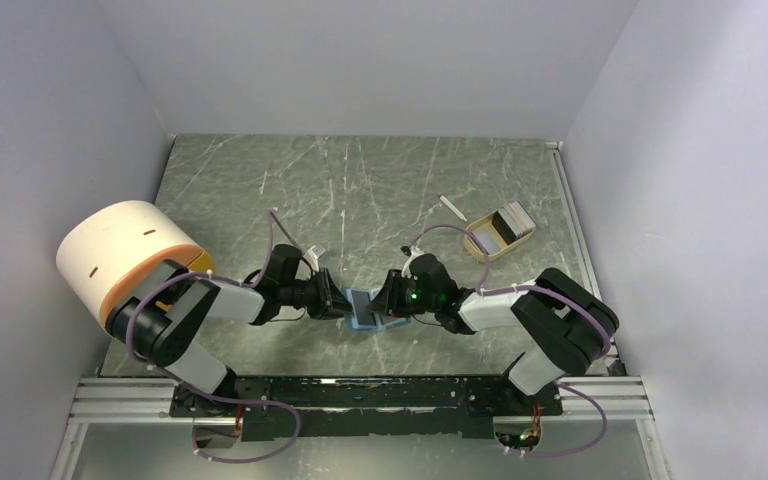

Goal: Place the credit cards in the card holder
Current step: Insert the credit card into the card holder, then pick up the credit card from the storage box.

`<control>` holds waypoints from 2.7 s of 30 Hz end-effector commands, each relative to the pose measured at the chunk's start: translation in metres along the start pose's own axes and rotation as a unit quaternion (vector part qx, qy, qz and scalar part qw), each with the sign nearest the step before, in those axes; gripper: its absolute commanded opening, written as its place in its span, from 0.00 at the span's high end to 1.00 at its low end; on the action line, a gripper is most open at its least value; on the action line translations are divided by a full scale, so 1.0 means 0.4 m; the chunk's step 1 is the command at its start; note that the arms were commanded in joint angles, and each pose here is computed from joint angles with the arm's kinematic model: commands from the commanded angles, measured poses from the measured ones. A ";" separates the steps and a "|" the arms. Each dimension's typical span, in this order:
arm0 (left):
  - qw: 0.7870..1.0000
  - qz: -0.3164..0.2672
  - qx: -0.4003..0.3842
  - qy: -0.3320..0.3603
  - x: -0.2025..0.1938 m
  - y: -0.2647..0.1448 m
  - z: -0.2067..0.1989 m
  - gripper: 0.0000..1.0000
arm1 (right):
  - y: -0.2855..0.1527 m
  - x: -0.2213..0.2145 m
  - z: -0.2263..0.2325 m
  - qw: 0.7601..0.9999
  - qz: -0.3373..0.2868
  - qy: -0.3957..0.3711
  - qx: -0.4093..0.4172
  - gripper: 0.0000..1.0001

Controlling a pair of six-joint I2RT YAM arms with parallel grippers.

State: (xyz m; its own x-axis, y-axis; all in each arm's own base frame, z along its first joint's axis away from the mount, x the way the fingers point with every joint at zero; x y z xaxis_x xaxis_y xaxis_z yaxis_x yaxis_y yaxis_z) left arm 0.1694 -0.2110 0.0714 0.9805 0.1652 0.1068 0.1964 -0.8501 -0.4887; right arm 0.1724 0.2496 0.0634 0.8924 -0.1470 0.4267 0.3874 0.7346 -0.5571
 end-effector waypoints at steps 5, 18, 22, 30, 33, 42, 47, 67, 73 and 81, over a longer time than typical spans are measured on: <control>0.999 0.002 0.033 0.039 0.045 0.002 -0.044 0.91 | -0.042 0.013 0.011 0.999 0.017 -0.032 -0.038 0.63; 0.992 0.073 0.079 0.072 0.085 -0.014 -0.101 0.91 | -0.045 0.035 -0.037 0.992 0.000 -0.061 -0.108 0.70; 0.994 0.069 0.029 0.082 0.101 -0.012 -0.152 0.90 | -0.028 0.020 -0.046 0.994 0.008 -0.048 -0.097 0.71; 0.994 0.077 0.001 0.074 0.102 0.017 -0.147 0.89 | -0.019 0.007 -0.057 0.995 0.009 -0.036 -0.096 0.71; 0.994 0.086 -0.005 0.065 0.101 0.027 -0.139 0.87 | -0.020 0.010 -0.058 0.994 0.005 -0.038 -0.101 0.70; 0.994 0.075 0.039 0.067 0.112 0.035 -0.120 0.89 | -0.030 0.024 -0.058 0.991 0.000 -0.046 -0.123 0.69; 0.992 0.075 0.073 0.067 0.114 0.029 -0.108 0.89 | -0.077 0.074 -0.061 0.984 -0.033 -0.067 -0.165 0.60; 0.991 0.103 0.050 0.069 0.099 0.024 -0.083 0.79 | -0.338 0.490 -0.160 0.883 -0.177 -0.168 -0.402 0.32; 0.991 0.100 0.057 0.068 0.101 0.013 -0.077 0.74 | -0.366 0.561 -0.248 0.822 -0.119 -0.192 -0.522 0.28; 0.991 0.101 0.058 0.062 0.098 0.002 -0.062 0.74 | -0.382 0.589 -0.340 0.776 -0.070 -0.201 -0.594 0.27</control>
State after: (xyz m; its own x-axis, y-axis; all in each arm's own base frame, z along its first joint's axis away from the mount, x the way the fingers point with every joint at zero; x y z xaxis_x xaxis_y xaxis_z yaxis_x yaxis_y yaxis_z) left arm 0.2127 -0.2226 0.0967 0.9926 -0.0546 0.1083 0.0242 -0.7859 -0.6179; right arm 0.3508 0.0301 0.1482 0.7457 0.1605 0.6466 0.6583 -0.3271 -0.6780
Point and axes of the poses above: each gripper's point midway between its finger pads, its own y axis out along the fingers, its own z axis along the line the jaws close on, x = y × z, the point moved 7 cm from there along -y, back along the fingers, and after that the axes turned 2 degrees about y, right-handed, at the moved point
